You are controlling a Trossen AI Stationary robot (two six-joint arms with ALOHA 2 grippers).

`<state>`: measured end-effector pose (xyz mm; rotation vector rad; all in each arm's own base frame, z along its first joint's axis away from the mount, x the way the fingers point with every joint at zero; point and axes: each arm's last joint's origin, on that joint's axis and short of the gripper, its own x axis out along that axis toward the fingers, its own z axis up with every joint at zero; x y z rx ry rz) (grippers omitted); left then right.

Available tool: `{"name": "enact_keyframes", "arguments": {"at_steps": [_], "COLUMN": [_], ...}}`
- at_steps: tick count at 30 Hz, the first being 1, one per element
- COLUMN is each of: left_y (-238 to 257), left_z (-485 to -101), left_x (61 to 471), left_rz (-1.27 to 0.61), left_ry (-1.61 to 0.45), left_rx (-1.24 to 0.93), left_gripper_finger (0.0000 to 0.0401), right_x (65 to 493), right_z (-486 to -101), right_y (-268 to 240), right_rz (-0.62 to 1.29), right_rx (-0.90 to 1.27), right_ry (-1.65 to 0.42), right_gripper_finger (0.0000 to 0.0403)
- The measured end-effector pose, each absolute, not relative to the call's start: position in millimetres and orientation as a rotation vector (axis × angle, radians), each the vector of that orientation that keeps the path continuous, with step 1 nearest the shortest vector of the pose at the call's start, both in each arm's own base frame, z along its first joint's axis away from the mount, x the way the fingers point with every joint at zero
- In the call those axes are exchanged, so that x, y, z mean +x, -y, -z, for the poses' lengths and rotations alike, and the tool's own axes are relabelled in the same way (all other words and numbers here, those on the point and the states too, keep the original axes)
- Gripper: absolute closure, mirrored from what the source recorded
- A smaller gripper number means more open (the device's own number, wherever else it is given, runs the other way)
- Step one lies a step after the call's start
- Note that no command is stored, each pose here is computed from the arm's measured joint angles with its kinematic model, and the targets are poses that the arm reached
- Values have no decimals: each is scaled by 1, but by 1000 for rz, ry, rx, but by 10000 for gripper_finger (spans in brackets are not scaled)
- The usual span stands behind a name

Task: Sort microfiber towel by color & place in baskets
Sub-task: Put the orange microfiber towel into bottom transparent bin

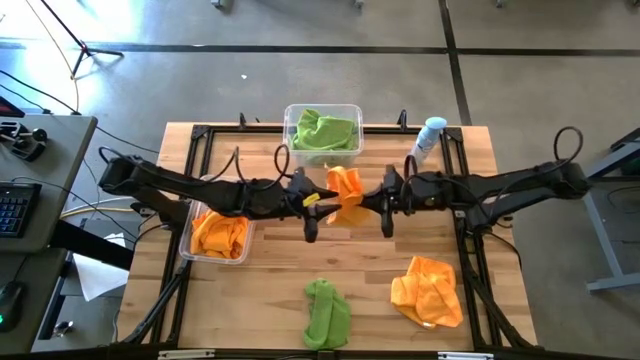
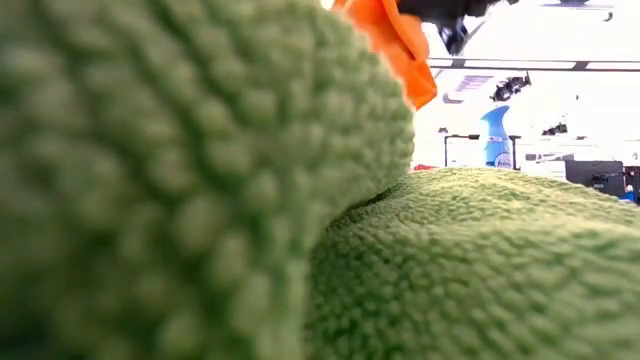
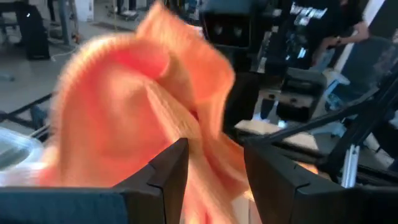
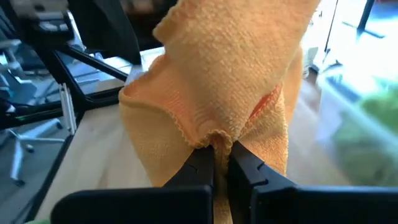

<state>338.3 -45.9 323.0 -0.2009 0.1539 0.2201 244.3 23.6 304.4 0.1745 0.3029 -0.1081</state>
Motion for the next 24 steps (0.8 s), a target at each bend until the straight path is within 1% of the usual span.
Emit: {"name": "enact_keyframes", "arguments": {"at_steps": [4,11,21,24], "left_y": [44,43,42,42], "left_z": [-318,-321,-321,-321], "left_x": [346,349,349,348], "left_rz": [-193,-211,-231,-257], "left_ry": [-145,-141,-146,-143], "left_rx": [-217,-216,-211,-209], "left_gripper_finger": [256,256,256,268], "right_x": [257,274,276,276], "right_z": [-321,-335,-339,-339], "right_y": [-25,-27,-27,-27], "right_rz": [93,77,76,78], "right_rx": [67,-46,-53,-45], "right_ry": [-294,-299,-287,-287], "right_gripper_finger": [400,400,400,393]}}
